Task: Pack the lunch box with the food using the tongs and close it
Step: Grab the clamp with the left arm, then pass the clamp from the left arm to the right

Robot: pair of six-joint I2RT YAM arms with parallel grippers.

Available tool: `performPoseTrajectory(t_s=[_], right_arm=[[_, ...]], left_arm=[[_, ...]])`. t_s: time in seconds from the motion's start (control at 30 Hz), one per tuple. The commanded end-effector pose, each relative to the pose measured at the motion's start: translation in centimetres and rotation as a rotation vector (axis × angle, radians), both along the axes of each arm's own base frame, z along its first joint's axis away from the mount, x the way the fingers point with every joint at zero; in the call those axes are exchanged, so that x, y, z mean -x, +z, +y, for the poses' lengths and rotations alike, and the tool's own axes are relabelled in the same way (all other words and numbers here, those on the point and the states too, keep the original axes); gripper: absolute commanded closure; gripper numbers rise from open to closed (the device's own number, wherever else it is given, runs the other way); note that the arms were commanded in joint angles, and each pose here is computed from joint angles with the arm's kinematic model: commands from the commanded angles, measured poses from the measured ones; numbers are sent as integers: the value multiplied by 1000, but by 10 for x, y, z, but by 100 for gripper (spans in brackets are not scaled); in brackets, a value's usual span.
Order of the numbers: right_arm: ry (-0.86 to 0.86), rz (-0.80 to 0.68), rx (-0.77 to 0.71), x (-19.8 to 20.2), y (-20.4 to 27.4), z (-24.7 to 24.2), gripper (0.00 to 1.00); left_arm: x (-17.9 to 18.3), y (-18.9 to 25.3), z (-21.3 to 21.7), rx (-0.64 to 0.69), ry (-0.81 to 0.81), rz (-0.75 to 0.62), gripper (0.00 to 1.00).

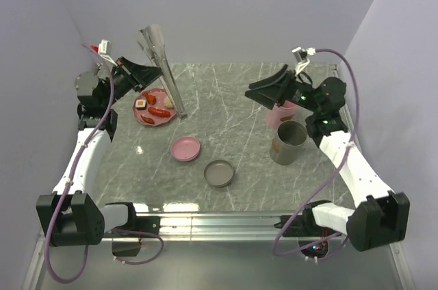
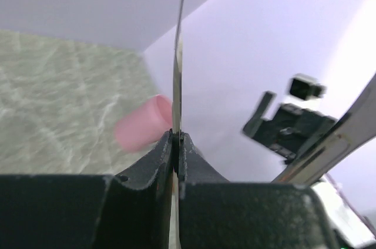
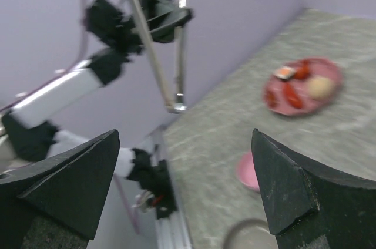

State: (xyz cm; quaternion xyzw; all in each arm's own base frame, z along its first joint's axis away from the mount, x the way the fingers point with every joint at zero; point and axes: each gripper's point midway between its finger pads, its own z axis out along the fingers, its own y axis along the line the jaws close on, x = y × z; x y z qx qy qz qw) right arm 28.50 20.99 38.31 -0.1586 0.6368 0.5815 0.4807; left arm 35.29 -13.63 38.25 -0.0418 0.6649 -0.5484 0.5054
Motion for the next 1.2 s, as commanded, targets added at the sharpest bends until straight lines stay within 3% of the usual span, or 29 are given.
performPoseTrajectory(t_s=[0.0, 0.13, 0.5, 0.87, 1.17], right_arm=[[139, -96, -150, 21, 36, 23, 0], [236, -118, -178, 29, 42, 54, 0], [476, -111, -201, 63, 45, 138, 0], [568, 15, -208, 76, 18, 181, 0], [570, 83, -295, 70, 38, 188, 7]], left_arm=[[37, 69, -7, 185, -110, -217, 100], [42, 75, -5, 316, -152, -208, 100], [43, 74, 0, 394, -126, -144, 99], [41, 67, 0, 402, -124, -127, 100], [51, 52, -13, 364, -152, -132, 100]])
